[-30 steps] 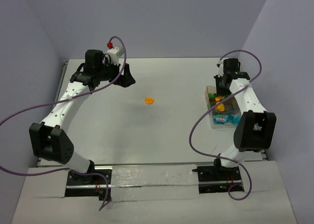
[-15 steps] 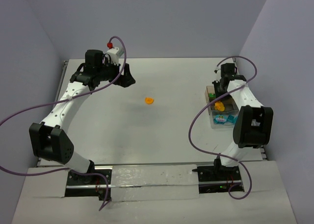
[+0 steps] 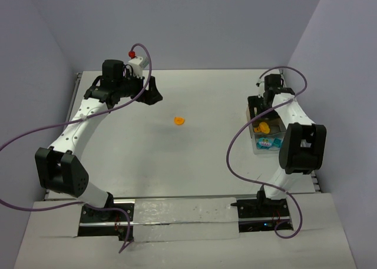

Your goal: Sort the legos into containers by color

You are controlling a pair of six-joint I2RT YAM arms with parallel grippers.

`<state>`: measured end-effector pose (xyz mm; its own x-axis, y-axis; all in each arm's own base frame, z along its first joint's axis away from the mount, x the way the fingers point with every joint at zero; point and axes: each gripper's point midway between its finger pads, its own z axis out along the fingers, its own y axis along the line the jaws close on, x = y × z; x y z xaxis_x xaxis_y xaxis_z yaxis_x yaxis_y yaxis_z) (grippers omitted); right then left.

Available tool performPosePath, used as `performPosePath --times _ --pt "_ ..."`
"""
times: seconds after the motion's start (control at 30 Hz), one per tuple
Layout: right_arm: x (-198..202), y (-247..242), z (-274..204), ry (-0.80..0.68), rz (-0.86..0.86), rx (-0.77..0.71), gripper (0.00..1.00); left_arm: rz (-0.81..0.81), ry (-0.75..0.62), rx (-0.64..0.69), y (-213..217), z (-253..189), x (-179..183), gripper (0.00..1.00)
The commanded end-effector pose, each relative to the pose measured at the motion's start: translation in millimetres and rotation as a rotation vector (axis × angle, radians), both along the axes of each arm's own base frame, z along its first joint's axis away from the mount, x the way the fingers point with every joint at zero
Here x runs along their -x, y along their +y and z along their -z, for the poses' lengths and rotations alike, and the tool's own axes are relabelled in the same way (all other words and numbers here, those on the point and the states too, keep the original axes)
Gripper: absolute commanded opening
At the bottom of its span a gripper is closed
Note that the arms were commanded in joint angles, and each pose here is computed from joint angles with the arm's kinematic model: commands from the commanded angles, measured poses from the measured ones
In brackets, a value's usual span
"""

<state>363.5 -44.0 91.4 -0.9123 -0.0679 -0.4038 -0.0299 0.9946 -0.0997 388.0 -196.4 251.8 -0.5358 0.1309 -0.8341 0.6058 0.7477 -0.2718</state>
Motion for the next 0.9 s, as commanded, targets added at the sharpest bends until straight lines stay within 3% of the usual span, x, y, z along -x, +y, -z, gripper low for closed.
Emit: performPosePath --times 0.0,0.1,0.27,0.5,0.87 --pt "-17 22 -71 -0.172 -0.054 -0.075 0.94 0.019 -0.070 0.035 -3 -27 0 0.99" --pt "-19 60 -111 -0.279 -0.193 -0.118 1.00 0.036 -0.063 0.051 -7 -27 1 0.99" --pt "-29 153 -118 -0.313 -0.441 -0.124 1.00 0.086 -0.063 0.121 -12 -39 7 0.99" --pt "-31 278 -73 -0.171 -0.709 -0.242 1.00 0.179 -0.051 0.193 -14 -53 21 0.99" --pt "-45 357 -2 -0.044 -0.786 -0.224 1.00 0.204 -0.062 0.245 -7 -62 24 0.99"
